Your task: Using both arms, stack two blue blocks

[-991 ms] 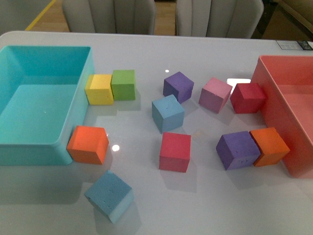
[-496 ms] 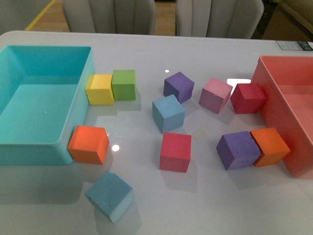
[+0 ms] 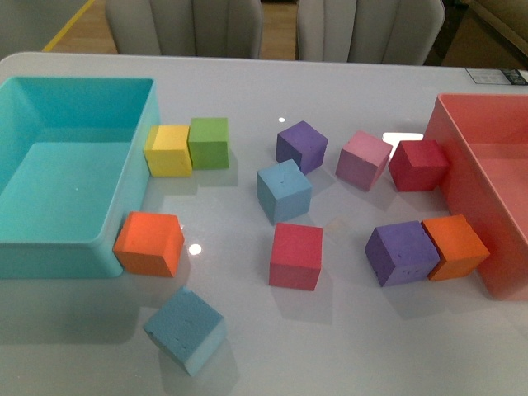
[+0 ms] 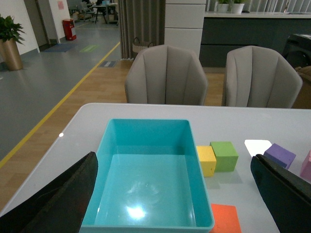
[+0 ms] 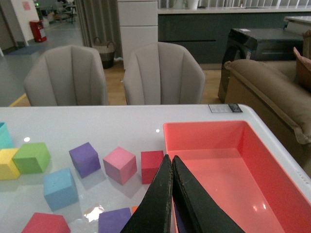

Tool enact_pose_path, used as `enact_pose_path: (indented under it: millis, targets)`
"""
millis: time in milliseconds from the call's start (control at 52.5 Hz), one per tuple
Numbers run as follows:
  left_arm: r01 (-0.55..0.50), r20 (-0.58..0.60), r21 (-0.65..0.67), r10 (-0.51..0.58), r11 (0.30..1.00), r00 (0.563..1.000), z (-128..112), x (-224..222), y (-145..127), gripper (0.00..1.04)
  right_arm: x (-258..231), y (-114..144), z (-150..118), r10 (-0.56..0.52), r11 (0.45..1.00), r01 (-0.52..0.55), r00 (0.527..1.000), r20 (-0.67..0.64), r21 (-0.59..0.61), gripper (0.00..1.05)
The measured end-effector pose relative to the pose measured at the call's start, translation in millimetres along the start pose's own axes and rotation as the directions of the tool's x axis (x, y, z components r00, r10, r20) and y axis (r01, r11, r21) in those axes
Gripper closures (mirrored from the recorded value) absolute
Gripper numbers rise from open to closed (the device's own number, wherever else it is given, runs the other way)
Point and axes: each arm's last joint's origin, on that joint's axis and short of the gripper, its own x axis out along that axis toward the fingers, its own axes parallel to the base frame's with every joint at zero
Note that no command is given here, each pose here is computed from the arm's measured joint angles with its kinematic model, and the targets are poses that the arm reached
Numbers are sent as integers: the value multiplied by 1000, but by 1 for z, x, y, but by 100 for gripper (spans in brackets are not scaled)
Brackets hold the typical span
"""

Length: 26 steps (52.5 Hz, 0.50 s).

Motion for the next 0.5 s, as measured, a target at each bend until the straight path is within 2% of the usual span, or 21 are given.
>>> enact_pose_path:
  millis: [267,496]
  targets:
    - [0,0,0,0,1000,1000,0,0,0,9,-10,0,-5,1,1000,-1,999,-35,0,103]
    - [0,0,0,0,1000,1000,0,0,0,9,-14,0,-3,1,1000,-1,1000,-6,0,103]
